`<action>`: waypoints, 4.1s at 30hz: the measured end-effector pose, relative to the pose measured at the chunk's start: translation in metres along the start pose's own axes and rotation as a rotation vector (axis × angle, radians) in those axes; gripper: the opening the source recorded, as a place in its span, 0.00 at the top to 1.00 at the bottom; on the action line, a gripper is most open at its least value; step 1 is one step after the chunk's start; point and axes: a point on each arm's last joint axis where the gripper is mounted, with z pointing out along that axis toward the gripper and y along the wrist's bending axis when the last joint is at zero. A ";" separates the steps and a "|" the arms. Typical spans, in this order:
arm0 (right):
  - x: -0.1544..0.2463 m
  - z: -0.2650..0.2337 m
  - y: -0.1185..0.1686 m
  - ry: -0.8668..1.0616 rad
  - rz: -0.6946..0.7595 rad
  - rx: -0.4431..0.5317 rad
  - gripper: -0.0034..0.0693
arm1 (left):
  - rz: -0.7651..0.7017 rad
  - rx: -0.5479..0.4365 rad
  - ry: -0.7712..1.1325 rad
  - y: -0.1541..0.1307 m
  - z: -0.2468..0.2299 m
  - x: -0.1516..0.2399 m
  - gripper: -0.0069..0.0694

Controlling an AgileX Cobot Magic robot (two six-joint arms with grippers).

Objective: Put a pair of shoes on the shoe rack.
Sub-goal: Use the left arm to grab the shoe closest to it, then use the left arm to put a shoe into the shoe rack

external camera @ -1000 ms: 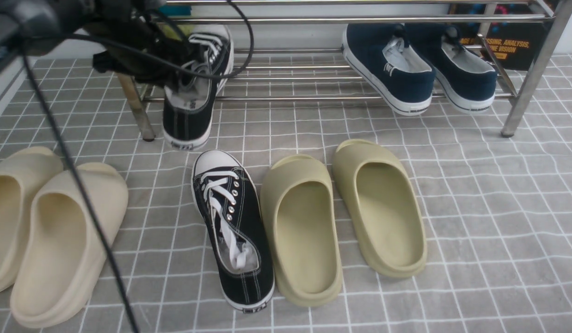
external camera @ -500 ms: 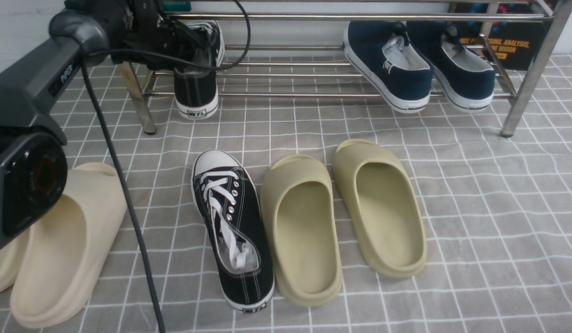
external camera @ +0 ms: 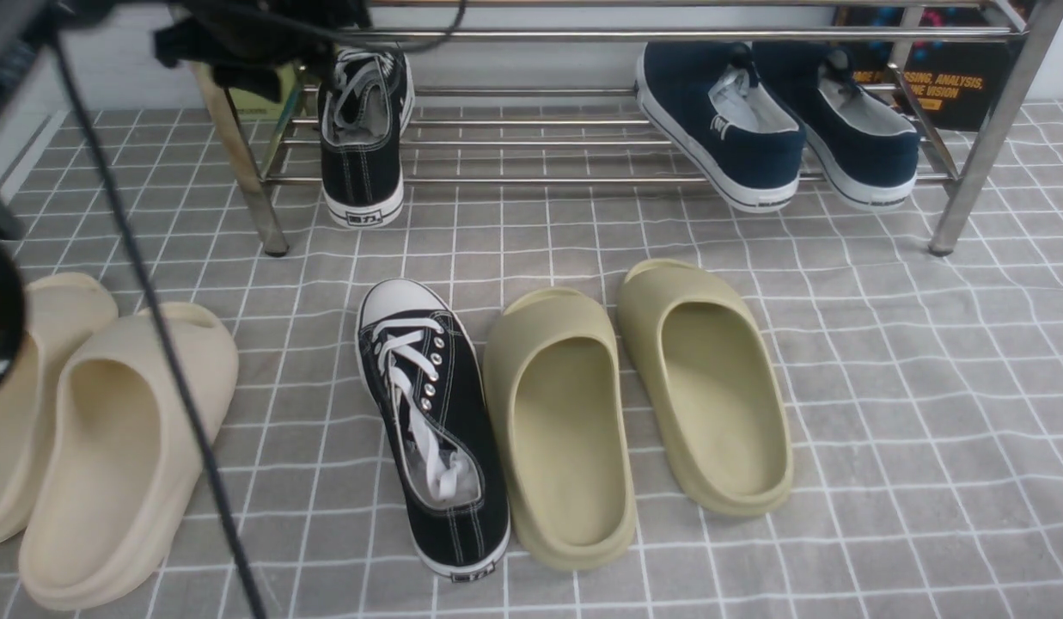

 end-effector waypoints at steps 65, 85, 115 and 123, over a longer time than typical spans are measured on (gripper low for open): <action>0.000 0.000 0.000 0.001 0.000 0.000 0.62 | 0.174 0.049 0.105 -0.089 0.029 0.064 0.86; 0.000 0.000 0.000 0.001 0.000 0.000 0.62 | 0.062 0.091 -0.050 -0.082 0.115 0.019 0.86; 0.000 0.000 0.000 0.001 -0.001 0.000 0.62 | 0.095 0.092 -0.170 -0.082 0.115 0.008 0.49; 0.000 0.000 0.000 0.001 -0.001 0.000 0.62 | -0.010 0.110 -0.116 -0.083 0.114 0.012 0.83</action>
